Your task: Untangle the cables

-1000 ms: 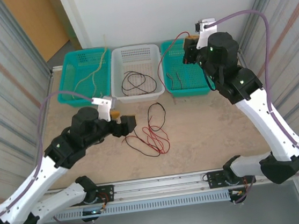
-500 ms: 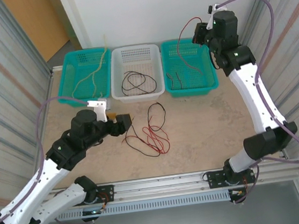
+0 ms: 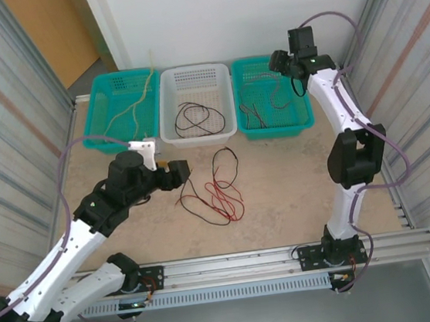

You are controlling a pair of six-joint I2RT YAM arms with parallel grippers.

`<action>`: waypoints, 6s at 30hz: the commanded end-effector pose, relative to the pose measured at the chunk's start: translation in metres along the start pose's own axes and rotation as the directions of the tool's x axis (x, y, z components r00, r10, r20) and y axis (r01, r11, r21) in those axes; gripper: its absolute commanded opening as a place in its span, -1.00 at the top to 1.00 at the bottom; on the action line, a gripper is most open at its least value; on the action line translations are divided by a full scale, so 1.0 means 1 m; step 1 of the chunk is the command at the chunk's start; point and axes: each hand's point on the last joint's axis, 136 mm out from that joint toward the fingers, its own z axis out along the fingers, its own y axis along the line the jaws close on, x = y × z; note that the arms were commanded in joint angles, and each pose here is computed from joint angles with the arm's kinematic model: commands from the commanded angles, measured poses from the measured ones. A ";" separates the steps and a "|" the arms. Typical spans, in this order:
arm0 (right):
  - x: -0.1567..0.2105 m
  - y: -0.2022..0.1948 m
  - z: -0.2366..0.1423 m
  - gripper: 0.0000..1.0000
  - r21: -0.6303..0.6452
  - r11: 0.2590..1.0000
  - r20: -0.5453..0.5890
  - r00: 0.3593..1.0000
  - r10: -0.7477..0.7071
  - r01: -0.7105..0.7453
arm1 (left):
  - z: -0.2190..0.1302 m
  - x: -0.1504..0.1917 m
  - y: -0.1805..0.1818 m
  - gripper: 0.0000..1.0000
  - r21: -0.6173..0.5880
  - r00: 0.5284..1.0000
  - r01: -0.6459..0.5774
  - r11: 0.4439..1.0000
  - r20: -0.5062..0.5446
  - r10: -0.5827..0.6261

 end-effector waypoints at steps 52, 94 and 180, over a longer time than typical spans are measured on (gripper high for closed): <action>0.428 0.111 -0.149 0.07 -0.354 0.861 -0.402 0.772 -0.492 0.365 | 0.003 0.052 0.038 -0.51 -0.083 0.974 0.202 0.976 -0.087 -0.209; 0.409 0.062 -0.099 -0.01 -0.321 0.859 -0.428 0.749 -0.506 0.398 | 0.012 0.060 0.036 -0.45 -0.065 0.963 0.217 0.974 -0.151 -0.224; 0.260 0.132 -0.322 1.00 -0.620 0.659 0.184 0.895 -0.406 0.427 | 0.003 -0.009 -0.084 -0.41 0.361 0.981 -0.193 0.912 0.100 0.168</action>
